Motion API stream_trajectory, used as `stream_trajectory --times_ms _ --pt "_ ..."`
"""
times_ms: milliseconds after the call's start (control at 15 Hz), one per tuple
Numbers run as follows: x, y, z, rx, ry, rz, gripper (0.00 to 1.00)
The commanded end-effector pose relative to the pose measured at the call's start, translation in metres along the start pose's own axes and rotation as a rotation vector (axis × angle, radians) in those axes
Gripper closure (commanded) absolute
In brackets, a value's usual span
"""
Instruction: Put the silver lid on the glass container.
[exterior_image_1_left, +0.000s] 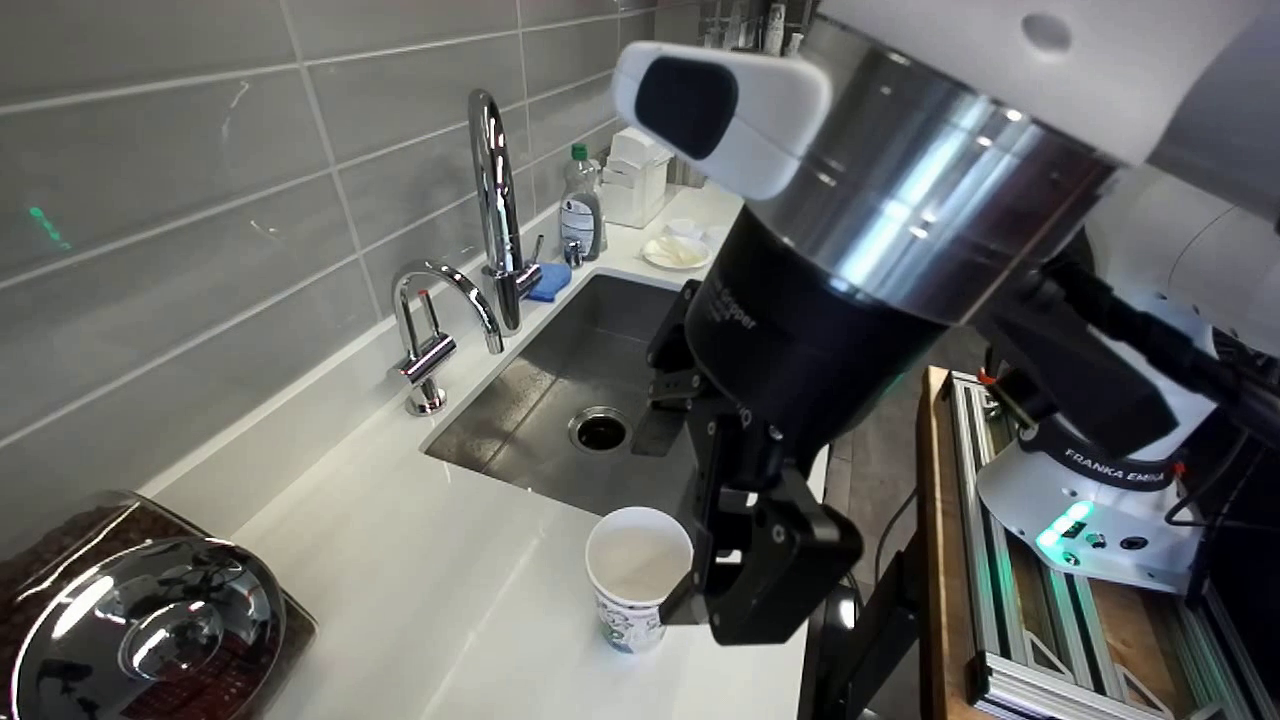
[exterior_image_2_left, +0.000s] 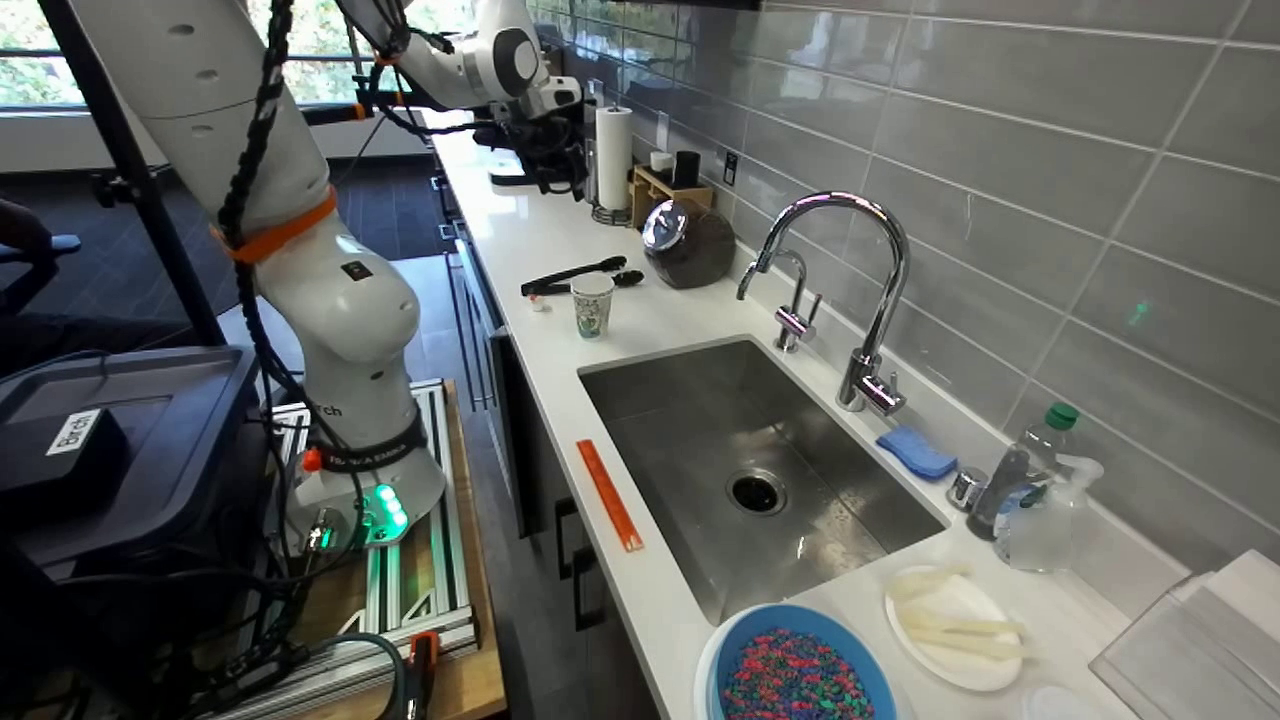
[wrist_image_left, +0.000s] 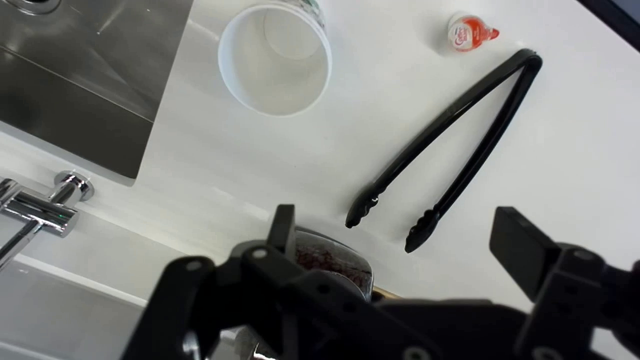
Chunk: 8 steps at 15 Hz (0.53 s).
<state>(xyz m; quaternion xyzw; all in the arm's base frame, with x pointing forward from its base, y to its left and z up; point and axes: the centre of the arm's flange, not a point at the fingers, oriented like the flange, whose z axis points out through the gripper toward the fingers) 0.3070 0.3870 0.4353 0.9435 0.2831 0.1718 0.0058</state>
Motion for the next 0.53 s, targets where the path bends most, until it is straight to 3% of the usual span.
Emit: stream_trajectory --times_ms 0,333,467 --pt "-0.022 0.009 -0.017 0.000 -0.026 0.022 0.00" --pt "-0.032 0.012 -0.029 -0.007 -0.024 0.046 0.00" --pt "-0.018 0.007 -0.023 -0.001 -0.005 0.042 0.00"
